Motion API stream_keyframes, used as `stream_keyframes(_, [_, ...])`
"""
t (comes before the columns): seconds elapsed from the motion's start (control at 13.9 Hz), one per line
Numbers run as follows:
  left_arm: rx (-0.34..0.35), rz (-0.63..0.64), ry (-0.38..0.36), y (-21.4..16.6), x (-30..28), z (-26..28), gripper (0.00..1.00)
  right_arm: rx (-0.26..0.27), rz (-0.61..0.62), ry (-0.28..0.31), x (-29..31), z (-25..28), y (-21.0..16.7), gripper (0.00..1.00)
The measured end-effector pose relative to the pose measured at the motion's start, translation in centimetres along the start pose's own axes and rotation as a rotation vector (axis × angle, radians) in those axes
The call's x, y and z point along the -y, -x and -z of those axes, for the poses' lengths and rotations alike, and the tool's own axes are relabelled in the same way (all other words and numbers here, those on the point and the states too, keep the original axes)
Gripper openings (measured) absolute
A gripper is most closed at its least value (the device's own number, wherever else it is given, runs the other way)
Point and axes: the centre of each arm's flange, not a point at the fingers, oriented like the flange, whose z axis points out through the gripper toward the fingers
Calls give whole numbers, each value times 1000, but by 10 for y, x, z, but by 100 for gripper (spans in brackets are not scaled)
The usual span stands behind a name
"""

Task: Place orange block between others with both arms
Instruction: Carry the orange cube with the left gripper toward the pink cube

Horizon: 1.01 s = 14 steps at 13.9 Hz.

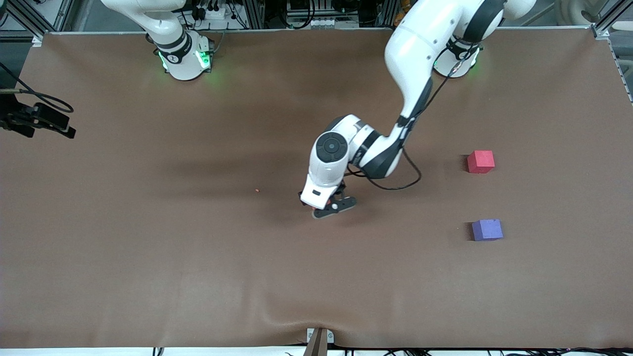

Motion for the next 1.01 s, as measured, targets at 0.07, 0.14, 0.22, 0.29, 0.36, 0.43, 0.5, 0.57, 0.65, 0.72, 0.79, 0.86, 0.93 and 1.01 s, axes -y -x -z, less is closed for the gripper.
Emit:
stream_keyframes(0.07, [4,-12,-11,-21,14,30,58,-1,1,0,-2,1,0,100])
stream_keyframes(0.14, [5,-28,-14,-44,32,62,56,0,4,1,-2,1,0,100])
stream_keyframes(0.22, [4,-42,-14,-66,53,92,54,-1,5,1,-2,1,0,100])
stream_keyframes(0.29, [2,-56,-15,-86,76,117,54,0,6,1,-3,1,0,100])
stream_keyframes(0.36, [2,-77,-16,-104,100,135,54,0,7,2,-3,1,0,100])
stream_keyframes(0.43, [6,-98,-22,-119,125,144,54,0,7,2,-3,1,0,100])
stream_keyframes(0.5, [14,-122,-31,-132,150,148,54,0,6,2,-3,1,1,100])
stream_keyframes(0.57, [28,-147,-42,-144,176,146,54,0,5,2,-4,1,1,100])
stream_keyframes(0.65, [46,-169,-54,-156,203,142,54,1,4,2,-4,1,1,100])
stream_keyframes(0.72, [62,-189,-64,-169,232,139,54,2,4,2,-4,0,1,100])
stream_keyframes(0.79, [79,-208,-70,-182,262,135,54,4,5,2,-4,-1,1,100])
stream_keyframes(0.86, [96,-225,-74,-193,292,131,54,7,7,2,-3,-2,0,100])
stream_keyframes(0.93, [115,-236,-79,-203,320,125,54,10,9,2,-2,-3,-1,100])
stream_keyframes(1.01, [133,-250,-86,-209,347,115,54,13,13,3,-1,-5,-1,100])
